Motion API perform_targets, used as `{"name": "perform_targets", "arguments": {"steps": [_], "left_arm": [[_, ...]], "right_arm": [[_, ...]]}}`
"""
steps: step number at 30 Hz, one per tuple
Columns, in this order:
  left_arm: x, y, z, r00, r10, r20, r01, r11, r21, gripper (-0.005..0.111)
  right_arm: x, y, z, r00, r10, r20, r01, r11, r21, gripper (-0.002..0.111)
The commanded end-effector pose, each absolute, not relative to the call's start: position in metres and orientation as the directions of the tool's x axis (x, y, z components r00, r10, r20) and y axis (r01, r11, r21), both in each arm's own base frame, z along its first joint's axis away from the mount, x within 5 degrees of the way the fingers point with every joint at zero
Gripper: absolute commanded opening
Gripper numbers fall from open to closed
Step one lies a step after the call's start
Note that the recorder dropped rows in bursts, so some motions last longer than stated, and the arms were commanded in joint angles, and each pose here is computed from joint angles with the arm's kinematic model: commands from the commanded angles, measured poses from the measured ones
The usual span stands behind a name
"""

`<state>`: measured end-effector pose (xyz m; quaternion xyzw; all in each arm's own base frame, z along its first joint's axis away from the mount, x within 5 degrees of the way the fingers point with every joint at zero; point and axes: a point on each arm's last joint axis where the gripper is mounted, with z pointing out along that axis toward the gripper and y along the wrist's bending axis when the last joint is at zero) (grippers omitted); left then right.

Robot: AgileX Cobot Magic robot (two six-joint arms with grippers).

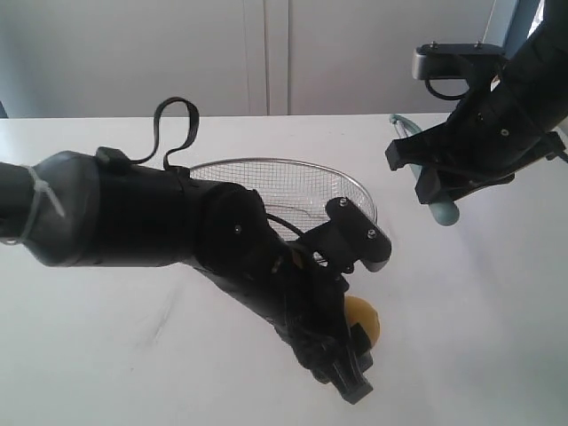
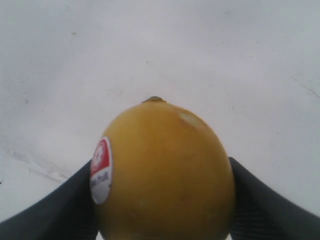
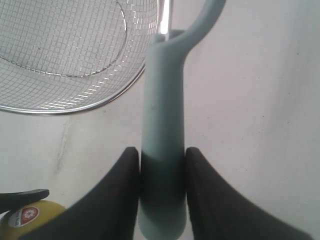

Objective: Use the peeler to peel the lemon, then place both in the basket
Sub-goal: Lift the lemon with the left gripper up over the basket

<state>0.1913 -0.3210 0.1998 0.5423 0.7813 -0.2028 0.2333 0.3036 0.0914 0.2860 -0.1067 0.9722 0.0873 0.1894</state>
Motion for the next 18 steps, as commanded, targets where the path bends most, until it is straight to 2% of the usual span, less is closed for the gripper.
{"name": "perform_targets", "arguments": {"steps": [1, 7, 18], "left_arm": [[0.183, -0.311, 0.214, -0.308, 0.733, -0.606, 0.939, 0.336, -0.071, 0.0], [0.175, -0.294, 0.223, -0.311, 0.723, -0.617, 0.937, 0.343, -0.07, 0.0], [0.189, -0.252, 0.254, -0.381, 0.644, -0.663, 0.892, 0.445, -0.08, 0.0]], "right_arm": [[0.303, 0.09, 0.291, -0.898, -0.179, -0.403, -0.246, 0.962, 0.121, 0.0], [0.303, 0.09, 0.291, -0.898, -0.179, -0.403, -0.246, 0.962, 0.121, 0.0], [0.303, 0.09, 0.291, -0.898, -0.179, -0.403, -0.246, 0.962, 0.121, 0.0]]}}
